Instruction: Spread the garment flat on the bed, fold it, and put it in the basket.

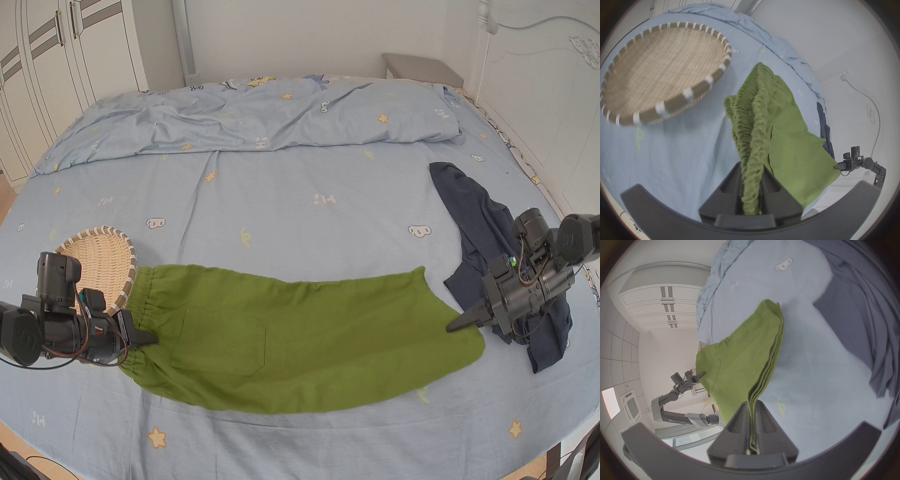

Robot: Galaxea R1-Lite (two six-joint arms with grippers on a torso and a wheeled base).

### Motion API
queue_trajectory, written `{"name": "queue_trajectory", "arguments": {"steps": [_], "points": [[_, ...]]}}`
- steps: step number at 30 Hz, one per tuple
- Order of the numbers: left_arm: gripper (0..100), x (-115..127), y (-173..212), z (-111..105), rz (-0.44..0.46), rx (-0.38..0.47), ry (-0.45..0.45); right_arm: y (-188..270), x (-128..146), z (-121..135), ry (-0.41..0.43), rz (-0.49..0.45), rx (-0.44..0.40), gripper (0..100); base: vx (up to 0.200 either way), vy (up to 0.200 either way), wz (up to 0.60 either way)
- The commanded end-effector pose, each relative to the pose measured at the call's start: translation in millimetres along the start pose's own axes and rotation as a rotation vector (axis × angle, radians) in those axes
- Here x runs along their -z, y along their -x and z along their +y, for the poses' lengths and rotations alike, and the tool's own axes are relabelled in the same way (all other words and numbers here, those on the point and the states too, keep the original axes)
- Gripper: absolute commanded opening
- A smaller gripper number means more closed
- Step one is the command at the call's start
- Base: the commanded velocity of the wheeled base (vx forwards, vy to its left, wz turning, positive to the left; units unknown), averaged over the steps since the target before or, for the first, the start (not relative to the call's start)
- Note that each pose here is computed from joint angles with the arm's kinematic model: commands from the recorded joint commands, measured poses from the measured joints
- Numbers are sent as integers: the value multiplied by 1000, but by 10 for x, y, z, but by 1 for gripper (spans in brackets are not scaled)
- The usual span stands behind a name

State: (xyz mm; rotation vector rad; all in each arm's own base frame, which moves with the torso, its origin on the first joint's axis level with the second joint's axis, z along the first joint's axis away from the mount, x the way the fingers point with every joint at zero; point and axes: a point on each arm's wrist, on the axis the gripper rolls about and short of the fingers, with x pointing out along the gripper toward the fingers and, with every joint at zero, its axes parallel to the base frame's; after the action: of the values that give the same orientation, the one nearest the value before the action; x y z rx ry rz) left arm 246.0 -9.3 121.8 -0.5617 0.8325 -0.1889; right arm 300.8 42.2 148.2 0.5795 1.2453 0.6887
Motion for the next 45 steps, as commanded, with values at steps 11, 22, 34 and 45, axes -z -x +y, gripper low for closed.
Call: {"name": "queue_trajectory", "arguments": {"steps": [11, 22, 34, 45], "points": [[0, 815, 264, 206, 110, -23, 16, -110, 889, -250, 15, 36, 6, 0, 0, 0, 0], [0, 896, 198, 273, 115, -24, 17, -257, 902, -445, 13, 25, 10, 0, 0, 0, 0], [0, 898, 185, 306, 113, -39, 26, -367, 740, -621, 47, -36, 10, 100, 0, 0, 0], [0, 771, 233, 411, 44, -65, 29, 87, 671, -94, 180, -231, -31, 100, 0, 0, 0]]}}
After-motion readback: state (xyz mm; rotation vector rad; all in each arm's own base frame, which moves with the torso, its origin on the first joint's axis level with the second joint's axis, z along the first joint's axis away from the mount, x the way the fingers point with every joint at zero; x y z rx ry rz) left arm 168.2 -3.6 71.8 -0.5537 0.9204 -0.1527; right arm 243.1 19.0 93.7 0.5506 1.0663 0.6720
